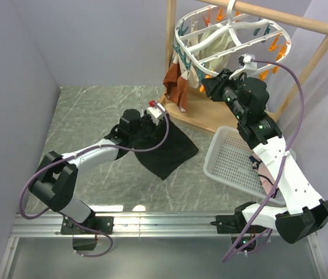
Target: Clip the underwear to the hanger
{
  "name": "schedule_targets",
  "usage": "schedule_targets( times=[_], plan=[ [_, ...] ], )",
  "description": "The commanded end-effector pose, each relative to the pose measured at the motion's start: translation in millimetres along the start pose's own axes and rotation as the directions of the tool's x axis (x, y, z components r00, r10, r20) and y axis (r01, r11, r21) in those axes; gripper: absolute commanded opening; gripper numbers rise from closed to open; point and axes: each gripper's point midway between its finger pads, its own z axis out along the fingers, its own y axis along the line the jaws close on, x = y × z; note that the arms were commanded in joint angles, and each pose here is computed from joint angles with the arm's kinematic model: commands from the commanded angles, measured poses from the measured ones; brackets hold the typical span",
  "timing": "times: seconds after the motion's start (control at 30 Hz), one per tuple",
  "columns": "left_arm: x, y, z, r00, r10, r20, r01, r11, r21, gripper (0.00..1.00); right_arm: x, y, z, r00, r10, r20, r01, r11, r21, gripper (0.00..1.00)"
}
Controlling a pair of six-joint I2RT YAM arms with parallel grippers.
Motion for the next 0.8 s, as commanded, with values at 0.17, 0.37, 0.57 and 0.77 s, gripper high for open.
schedule_targets(
  times=[0.17,0.37,0.57,0.77],
  plan=[
    [-105,-36,-16,0.894,0.229,0.386,-0.287,0.953,0.1,0.0,0,13,-6,1.0,0.03,-0.003,-0.03,0.997,-0.069,0.0],
    [-149,-47,-18,0.871,0.187,0.453,-0.276,0.951,0.139,0.0,1,18,-6,0.999,0.046,-0.007,-0.046,0.995,-0.093,0.0],
    [-185,-57,-19,0.86,0.118,0.496,-0.236,0.955,0.182,0.0,0,24,-7,0.998,0.064,-0.008,-0.065,0.991,-0.12,0.0],
    [-198,-64,-14,0.858,0.1,0.504,-0.226,0.954,0.195,0.0,-3,29,-8,0.996,0.091,0.0,-0.09,0.985,-0.145,0.0]
  ],
)
